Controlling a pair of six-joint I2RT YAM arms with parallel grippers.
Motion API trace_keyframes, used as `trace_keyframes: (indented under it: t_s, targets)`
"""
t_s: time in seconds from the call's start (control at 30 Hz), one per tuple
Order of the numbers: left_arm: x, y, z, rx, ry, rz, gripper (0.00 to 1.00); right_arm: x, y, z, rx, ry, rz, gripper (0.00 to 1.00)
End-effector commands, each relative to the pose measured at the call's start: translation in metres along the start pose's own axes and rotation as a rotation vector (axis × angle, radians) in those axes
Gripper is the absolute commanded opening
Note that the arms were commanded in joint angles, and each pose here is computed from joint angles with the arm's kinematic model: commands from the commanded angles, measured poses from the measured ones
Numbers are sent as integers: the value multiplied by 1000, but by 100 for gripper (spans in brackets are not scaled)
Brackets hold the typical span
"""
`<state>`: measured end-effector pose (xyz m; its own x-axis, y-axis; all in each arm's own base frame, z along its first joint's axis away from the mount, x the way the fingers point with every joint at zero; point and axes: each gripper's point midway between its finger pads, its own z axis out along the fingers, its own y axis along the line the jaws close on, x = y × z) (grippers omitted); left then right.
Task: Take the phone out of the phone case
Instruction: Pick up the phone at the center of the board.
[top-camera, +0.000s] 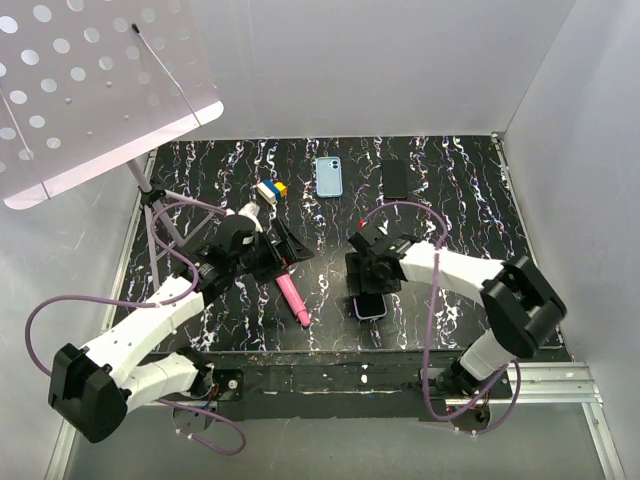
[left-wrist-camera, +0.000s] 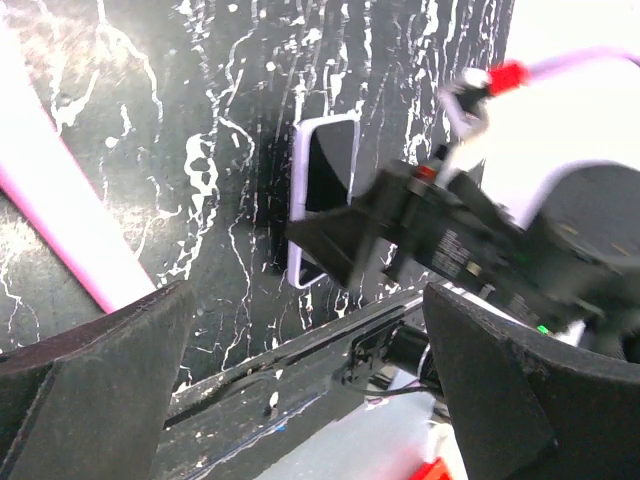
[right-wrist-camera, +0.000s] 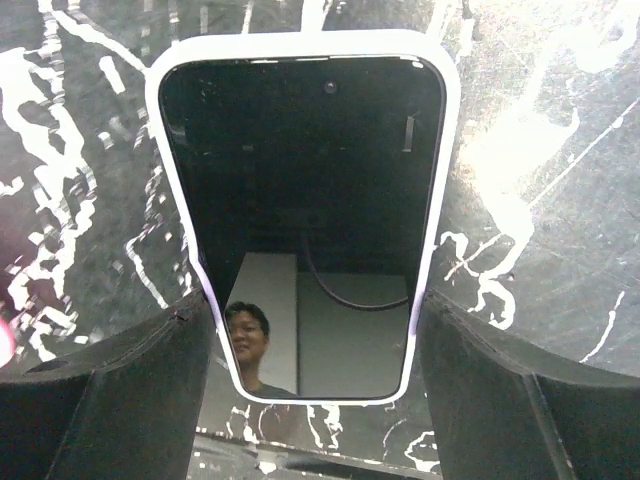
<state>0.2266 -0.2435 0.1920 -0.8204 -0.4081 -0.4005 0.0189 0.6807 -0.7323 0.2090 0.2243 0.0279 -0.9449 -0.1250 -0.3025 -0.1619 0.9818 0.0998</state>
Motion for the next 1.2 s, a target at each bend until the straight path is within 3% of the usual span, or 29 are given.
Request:
trace_keyframes:
  t_s: [0.0,0.13,0.33,0.47,0.63,0.83,0.97,1.1,1.17]
  targets:
    - [0,-13,1,142,55,-145,98,-44,37,-45,-246,-239,-66,1]
    - [-2,-21,11,191,59,-164,96,-50,68,-81,-454,-299,-136,1]
    - [-2,-19,28,165,68,-126,85,-48,102,-135,-693,-316,-165,1]
    - [0,-21,35,142,45,-96,74,-46,111,-158,-756,-333,-173,1]
    - [9,-33,49,124,58,-33,67,-40,120,-174,-787,-339,-190,1]
    - [18,-43,61,121,86,-14,36,-40,118,-178,-743,-372,-176,1]
    - [20,-53,58,149,95,26,3,-40,109,-170,-669,-355,-163,1]
    - [13,-65,45,194,73,136,0,-32,94,-163,-589,-311,-193,72]
    - [5,-68,35,204,57,243,0,-25,89,-168,-607,-308,-236,82]
